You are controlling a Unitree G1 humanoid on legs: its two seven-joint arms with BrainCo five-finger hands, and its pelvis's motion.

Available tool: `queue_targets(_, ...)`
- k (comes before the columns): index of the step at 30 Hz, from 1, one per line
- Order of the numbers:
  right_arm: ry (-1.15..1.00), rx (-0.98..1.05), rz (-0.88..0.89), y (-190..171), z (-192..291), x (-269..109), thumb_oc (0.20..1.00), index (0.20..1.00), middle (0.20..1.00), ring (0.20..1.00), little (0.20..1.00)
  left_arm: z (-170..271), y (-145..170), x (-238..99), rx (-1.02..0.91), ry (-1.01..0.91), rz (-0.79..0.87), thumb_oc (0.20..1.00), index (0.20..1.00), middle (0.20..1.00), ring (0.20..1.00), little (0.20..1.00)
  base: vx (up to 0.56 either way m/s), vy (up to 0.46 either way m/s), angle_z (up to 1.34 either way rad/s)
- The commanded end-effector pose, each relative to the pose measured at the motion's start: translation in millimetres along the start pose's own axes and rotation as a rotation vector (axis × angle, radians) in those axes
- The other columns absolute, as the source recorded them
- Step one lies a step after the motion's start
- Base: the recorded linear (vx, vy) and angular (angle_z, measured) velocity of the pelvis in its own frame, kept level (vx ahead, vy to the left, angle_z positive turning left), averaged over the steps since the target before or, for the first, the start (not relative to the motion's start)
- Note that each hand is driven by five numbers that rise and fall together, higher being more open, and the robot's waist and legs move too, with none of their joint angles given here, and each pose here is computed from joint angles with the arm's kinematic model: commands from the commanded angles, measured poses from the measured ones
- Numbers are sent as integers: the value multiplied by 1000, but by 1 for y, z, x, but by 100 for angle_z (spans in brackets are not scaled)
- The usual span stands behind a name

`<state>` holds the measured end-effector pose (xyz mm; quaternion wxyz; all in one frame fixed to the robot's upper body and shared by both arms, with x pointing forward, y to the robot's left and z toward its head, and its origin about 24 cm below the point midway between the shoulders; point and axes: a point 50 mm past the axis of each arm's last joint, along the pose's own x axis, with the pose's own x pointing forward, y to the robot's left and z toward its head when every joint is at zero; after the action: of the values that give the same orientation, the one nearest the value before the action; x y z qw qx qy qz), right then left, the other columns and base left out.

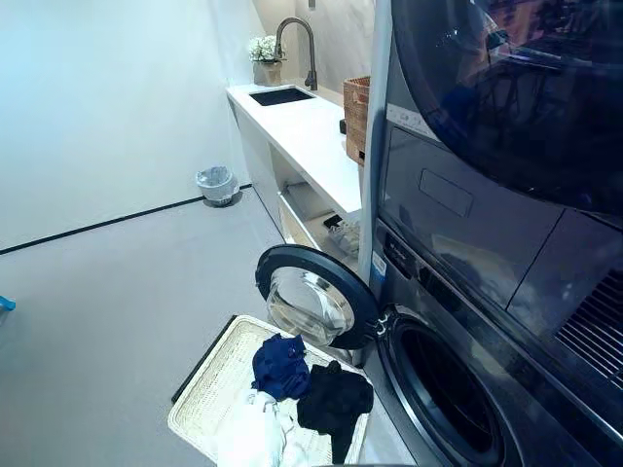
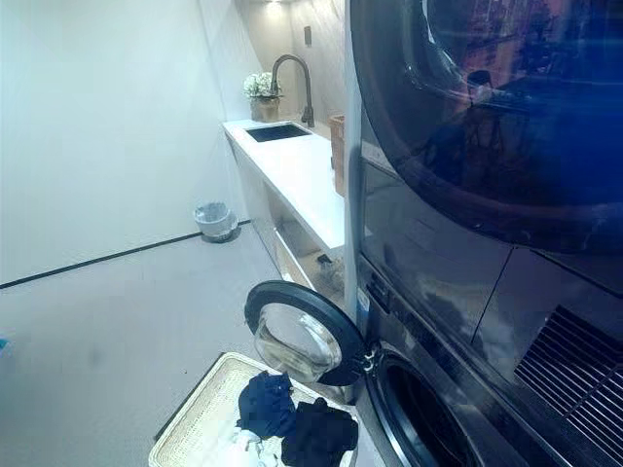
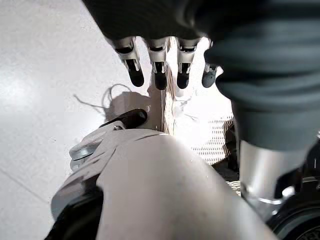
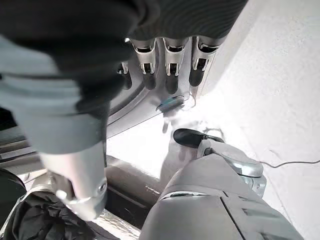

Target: Put the clothes into the washing machine.

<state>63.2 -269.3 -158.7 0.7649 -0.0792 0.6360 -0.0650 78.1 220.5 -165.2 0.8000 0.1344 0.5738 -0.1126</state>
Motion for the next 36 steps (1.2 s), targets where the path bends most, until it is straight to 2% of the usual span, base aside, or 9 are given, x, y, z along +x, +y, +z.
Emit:
queue_targets(1,-36,6,24,14,25,2,1000,1000,1000,1000,1000,17,19,1,4,-8,25,1000,1000,1000,1000,1000,-442,-12,-36)
queue_targets(6,-34,8,25,13,25,2,1000,1000,1000,1000,1000,16,20,1,-70,-8,39,1000,1000,1000,1000,1000,0,0,0)
queue_targets(28,-34,12,23,13,24,2,1000,1000,1000,1000,1000,19,23,0,-96,-42,51,1000,1000,1000,1000,1000,0,0,0)
queue_targets(36,-28,0,18,8,22,1,1000,1000,1000,1000,1000,22,28,-1,-164,-86,71,1000,1000,1000,1000,1000,26,5,0)
